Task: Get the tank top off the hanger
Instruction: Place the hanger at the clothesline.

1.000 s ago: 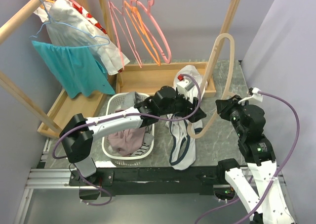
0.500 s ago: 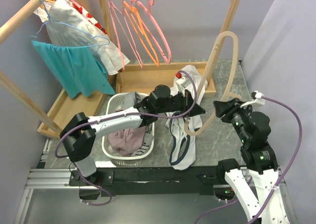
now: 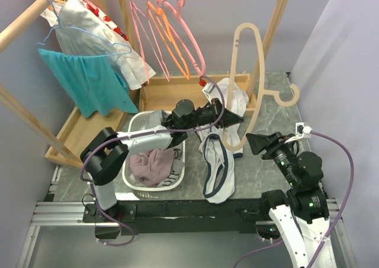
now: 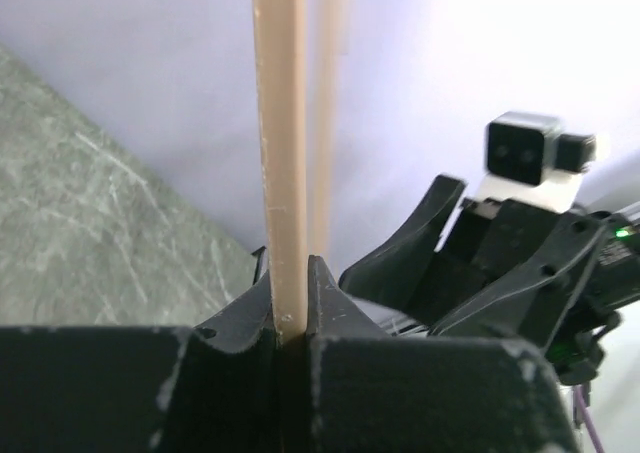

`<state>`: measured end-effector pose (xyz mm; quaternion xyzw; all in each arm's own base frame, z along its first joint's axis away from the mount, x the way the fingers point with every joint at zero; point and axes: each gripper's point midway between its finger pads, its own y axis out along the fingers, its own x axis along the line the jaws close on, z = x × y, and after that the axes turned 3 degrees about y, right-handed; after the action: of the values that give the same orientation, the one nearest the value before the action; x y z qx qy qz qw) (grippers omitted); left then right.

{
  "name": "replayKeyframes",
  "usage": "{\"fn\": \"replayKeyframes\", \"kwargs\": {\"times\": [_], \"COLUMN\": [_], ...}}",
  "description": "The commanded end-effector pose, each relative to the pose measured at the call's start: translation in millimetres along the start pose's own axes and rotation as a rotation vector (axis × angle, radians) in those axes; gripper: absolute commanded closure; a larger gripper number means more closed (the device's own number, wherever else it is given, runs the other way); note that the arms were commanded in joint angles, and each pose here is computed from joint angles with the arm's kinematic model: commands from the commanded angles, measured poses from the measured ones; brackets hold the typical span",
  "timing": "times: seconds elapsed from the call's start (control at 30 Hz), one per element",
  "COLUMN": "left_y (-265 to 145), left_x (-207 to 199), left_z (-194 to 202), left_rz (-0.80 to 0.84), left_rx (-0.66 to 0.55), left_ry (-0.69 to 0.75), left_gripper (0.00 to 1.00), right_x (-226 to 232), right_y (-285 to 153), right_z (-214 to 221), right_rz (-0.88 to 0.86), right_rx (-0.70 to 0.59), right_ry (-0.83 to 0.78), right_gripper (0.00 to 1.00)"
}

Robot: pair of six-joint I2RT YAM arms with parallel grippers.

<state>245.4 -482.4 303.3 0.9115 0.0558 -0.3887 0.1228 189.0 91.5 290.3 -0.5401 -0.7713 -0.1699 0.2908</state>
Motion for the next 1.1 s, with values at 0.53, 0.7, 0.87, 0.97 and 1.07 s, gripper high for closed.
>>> {"fn": "replayKeyframes", "kwargs": {"times": [0.53,0.7,0.87,0.97,1.07], "left_y": [-8.4,-6.7,-6.7,-9.9,-13.8], "left_x": [-46.0,-33.8,-16.6,-17.8,-15.8], "left_z": [-28.3,-23.0,-11.6,-13.3,-16.1], "left_rz": [0.232,0.171,0.092,0.060,0.011], "left_rx": [-0.096,-0.074,-0.024,-0.011,0.000], "left_ry": [-0.032,-0.034,-0.006,0.037,0.098], "left_gripper": [0.99,0.96,0.63,0.38,0.00], "right_x": [41.9,48.1,51.7,44.2,40.6], "right_y": [6.4,-2.7,-13.0,-15.5,-18.5], "right_z": [11.9,2.6,-25.2,-37.9,-47.8], "right_rz": [-0.290,-0.292,-0.218,-0.121,-0.064], "right_rx": [0.024,-0.003,-0.070,-0.073,-0.081], "right_ry": [0.057,0.048,-0.005,-0.054,-0.090], "right_gripper": [0.91,1.00,1.00,1.00,1.00]}}
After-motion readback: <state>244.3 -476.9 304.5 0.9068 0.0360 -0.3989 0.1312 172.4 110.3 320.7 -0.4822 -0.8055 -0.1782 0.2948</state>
